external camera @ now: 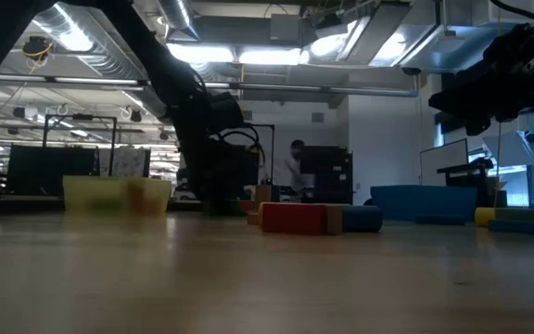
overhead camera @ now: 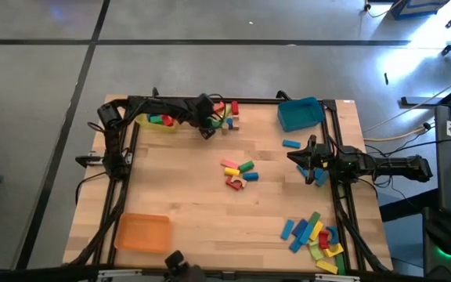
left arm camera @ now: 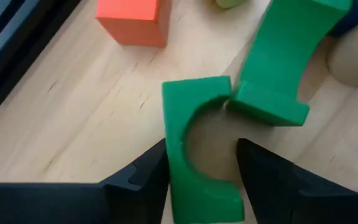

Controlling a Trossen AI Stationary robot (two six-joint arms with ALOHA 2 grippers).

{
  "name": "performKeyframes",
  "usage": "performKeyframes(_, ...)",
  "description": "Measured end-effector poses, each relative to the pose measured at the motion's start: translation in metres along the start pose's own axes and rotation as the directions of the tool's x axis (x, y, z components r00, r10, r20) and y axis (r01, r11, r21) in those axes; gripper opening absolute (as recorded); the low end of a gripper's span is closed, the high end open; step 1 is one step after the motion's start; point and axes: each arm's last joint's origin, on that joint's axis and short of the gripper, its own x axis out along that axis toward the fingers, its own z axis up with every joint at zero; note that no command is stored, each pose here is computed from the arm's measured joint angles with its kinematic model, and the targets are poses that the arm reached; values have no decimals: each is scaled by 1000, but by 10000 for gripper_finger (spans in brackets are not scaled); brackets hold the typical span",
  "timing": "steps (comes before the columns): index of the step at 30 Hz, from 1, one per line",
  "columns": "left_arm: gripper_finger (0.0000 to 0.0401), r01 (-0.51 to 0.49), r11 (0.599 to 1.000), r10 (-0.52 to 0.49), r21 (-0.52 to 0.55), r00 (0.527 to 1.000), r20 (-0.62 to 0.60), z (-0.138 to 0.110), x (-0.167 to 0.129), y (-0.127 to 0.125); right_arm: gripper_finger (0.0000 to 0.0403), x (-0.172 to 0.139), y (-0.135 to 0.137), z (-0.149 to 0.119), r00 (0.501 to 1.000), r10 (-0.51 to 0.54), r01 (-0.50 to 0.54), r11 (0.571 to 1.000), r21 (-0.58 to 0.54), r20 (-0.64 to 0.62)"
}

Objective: Sort blocks by size
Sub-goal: Put the green arch block into the yellow bin

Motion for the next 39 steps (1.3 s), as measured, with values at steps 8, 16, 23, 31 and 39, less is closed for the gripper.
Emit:
performKeyframes(8,110,-7,1000,7,20,1000,-8,-1,0,2,46,0,0,0,1000,0,0,1000,5,0)
performKeyframes(16,110,12,999,-12,43,1000,-3,0,-23,-13,46,0,0,0,1000,0,0,1000,7,-1)
performKeyframes(23,111,-34,999,32,29,996,88,3,-86,-16,46,0,0,0,1000,0,0,1000,7,2)
performKeyframes(31,112,-176,983,181,-49,973,142,-10,-148,12,46,0,0,1,1000,0,0,1000,8,9)
performKeyframes(39,114,-298,931,314,-213,948,45,-24,-158,55,46,0,0,1,1000,0,0,1000,7,6)
